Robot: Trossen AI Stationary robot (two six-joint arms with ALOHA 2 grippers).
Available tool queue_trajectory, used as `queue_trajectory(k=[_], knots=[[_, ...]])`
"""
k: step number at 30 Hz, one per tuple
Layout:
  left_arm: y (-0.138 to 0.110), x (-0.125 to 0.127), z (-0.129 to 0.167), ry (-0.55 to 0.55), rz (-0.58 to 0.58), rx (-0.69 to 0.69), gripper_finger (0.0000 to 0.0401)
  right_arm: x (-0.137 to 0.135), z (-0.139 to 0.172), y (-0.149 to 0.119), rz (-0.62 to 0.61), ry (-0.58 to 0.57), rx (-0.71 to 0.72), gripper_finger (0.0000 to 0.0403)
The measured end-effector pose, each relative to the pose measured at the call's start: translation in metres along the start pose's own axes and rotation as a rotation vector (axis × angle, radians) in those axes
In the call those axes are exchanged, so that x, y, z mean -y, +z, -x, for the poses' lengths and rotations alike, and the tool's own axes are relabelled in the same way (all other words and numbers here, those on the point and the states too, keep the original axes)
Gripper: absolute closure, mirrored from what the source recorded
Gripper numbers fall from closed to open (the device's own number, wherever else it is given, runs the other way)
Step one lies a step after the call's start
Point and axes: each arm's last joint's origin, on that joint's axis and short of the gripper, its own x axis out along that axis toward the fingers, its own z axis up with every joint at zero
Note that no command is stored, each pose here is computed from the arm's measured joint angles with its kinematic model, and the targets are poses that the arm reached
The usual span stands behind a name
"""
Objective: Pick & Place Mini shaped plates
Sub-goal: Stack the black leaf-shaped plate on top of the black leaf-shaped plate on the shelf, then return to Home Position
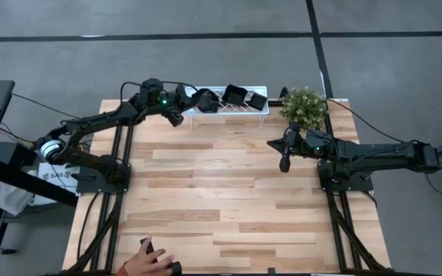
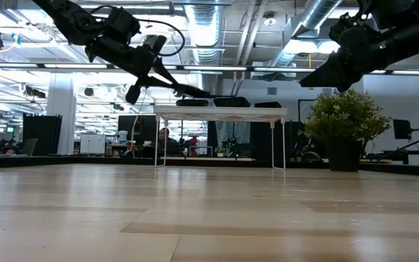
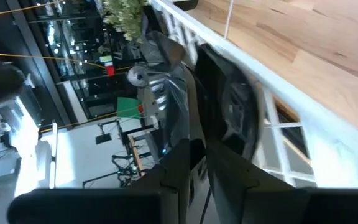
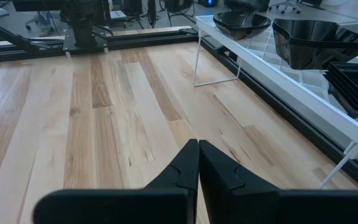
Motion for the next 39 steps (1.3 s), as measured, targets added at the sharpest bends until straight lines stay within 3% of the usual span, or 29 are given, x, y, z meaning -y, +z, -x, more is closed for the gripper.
queue_trajectory(k=[8, 31, 35, 39], knots=[[-0.004, 0.017, -0.019, -0.047, 0.008, -0.008, 0.0338, 0.0, 0.0, 0.0, 0.0, 0.001, 0.0, 0.0397], [-0.018, 0.014, -0.016, -0.015, 0.001, -0.139, 0.0335, 0.0, 0.0, 0.0, 0.0, 0.0, 0.0, 0.0397], [-0.025, 0.011, -0.013, 0.034, -0.002, -0.173, 0.0336, 0.0, 0.0, 0.0, 0.0, 0.0, 0.0, 0.0397], [-0.034, 0.001, -0.009, 0.151, 0.047, -0.221, 0.0335, 0.0, 0.0, 0.0, 0.0, 0.0, 0.0, 0.0397]])
